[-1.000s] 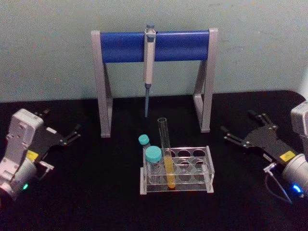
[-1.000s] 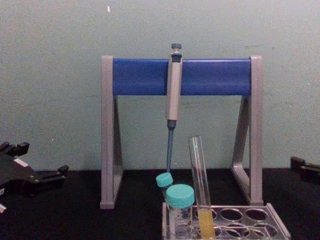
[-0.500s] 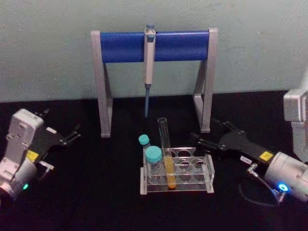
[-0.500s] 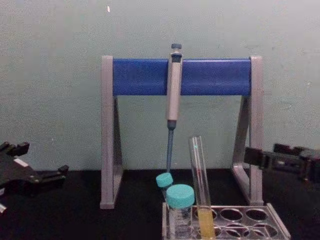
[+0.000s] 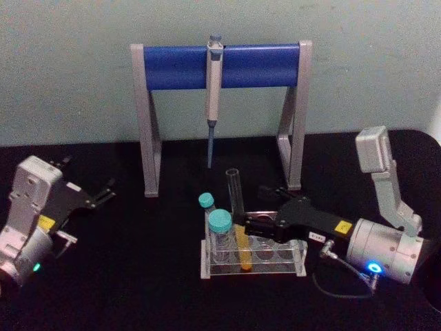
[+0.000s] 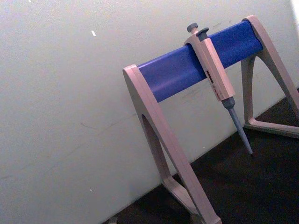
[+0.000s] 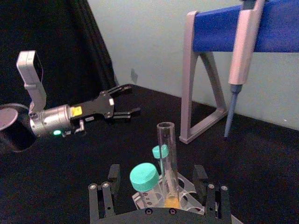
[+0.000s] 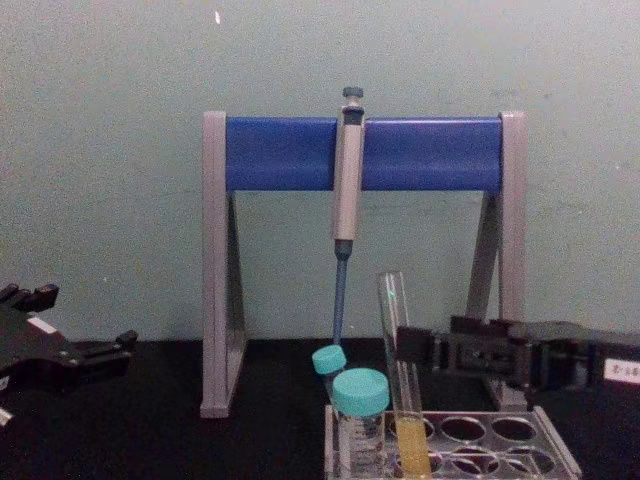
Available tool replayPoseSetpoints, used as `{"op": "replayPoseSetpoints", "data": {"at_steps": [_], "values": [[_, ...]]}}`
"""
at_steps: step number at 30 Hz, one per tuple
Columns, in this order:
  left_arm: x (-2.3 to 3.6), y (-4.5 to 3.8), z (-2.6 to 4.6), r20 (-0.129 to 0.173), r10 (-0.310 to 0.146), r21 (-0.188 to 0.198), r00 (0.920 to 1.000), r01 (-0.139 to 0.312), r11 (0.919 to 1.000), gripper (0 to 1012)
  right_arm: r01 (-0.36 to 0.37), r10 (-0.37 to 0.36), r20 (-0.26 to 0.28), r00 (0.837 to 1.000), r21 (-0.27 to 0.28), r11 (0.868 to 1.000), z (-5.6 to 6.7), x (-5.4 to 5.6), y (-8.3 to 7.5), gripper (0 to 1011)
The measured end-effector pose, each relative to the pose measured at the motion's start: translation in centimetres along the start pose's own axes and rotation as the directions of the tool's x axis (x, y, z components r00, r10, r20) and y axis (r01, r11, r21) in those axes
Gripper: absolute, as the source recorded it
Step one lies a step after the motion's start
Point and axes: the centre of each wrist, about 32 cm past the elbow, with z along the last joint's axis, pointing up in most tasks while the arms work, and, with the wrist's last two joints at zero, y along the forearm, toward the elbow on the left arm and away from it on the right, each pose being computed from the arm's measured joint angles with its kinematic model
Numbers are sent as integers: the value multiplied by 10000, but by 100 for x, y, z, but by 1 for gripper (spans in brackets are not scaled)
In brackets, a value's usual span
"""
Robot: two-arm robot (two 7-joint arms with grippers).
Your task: Pick up the test tube from the test tube rack, shake it, then place it back into the test tube rack.
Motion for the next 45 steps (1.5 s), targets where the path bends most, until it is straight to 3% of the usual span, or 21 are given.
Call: {"op": "replayPoseSetpoints", "data": {"at_steps": [20,45], "values": [[0,0,0,1,0,-1,10000,0,10000,1001,-42,77,642,9979,-536,9986,8,132,303,1000],[0,0,0,0,0,0,10000,0,10000,1001,52,9,947,9955,-646,9979,-4,157,340,1000]]}}
